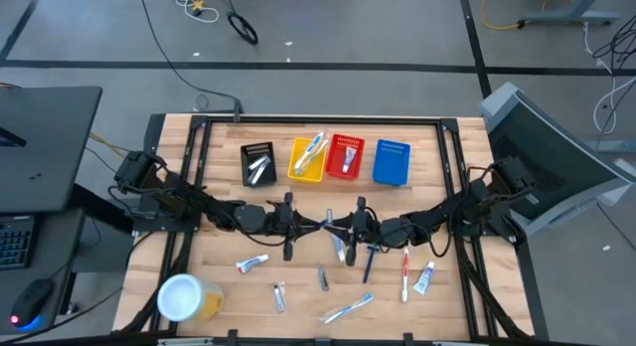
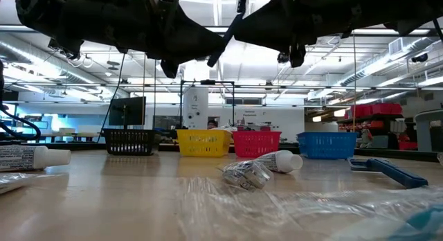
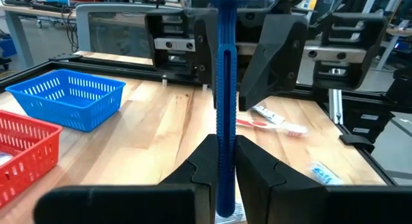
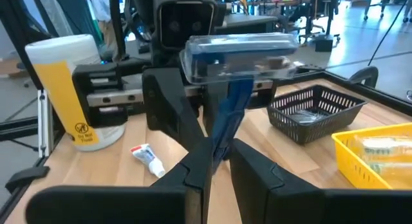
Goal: Pick & Place Travel size toiletries
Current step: Put the blue razor into the blue bin
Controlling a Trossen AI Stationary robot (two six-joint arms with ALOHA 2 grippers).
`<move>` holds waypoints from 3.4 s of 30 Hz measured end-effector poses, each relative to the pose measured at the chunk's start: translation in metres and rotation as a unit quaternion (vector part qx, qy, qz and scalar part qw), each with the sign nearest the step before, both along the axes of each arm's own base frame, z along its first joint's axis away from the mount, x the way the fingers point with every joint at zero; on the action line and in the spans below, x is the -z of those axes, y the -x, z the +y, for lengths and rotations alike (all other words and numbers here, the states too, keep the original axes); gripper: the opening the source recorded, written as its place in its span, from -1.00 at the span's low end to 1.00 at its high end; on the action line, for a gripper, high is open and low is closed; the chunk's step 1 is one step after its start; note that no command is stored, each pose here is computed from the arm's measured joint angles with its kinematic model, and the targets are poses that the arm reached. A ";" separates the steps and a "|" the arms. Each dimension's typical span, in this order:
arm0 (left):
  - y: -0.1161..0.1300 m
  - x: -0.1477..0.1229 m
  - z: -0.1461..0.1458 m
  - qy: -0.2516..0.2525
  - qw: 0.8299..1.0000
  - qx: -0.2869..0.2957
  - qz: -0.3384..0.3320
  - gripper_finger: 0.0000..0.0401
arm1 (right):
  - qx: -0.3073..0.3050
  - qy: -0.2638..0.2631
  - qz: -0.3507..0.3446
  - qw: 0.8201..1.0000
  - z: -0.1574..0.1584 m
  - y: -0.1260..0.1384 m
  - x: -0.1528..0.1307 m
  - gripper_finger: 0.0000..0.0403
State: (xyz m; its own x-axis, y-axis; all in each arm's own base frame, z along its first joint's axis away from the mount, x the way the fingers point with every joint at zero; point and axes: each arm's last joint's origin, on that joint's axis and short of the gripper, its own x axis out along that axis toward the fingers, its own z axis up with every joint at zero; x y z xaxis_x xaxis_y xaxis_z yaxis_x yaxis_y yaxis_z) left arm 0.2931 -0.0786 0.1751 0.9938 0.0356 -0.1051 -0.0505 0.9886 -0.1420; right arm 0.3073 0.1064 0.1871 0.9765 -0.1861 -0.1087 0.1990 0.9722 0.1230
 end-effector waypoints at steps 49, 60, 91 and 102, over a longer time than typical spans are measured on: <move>0.000 0.000 0.001 -0.004 1.000 -0.014 0.000 -0.78 | -0.037 -0.013 -0.005 0.999 -0.026 -0.010 -0.002 -0.40; 0.000 0.001 0.002 -0.001 1.000 -0.017 0.001 -0.75 | -0.040 -0.013 -0.005 0.999 -0.026 -0.010 -0.002 -0.74; 0.002 0.010 0.005 -0.011 0.996 -0.075 0.046 -0.35 | 0.028 0.015 0.048 0.998 -0.024 -0.006 0.009 -0.76; 0.003 0.012 0.008 -0.048 0.991 -0.113 0.060 -0.27 | 0.320 0.128 0.103 0.933 -0.036 0.018 0.003 -0.76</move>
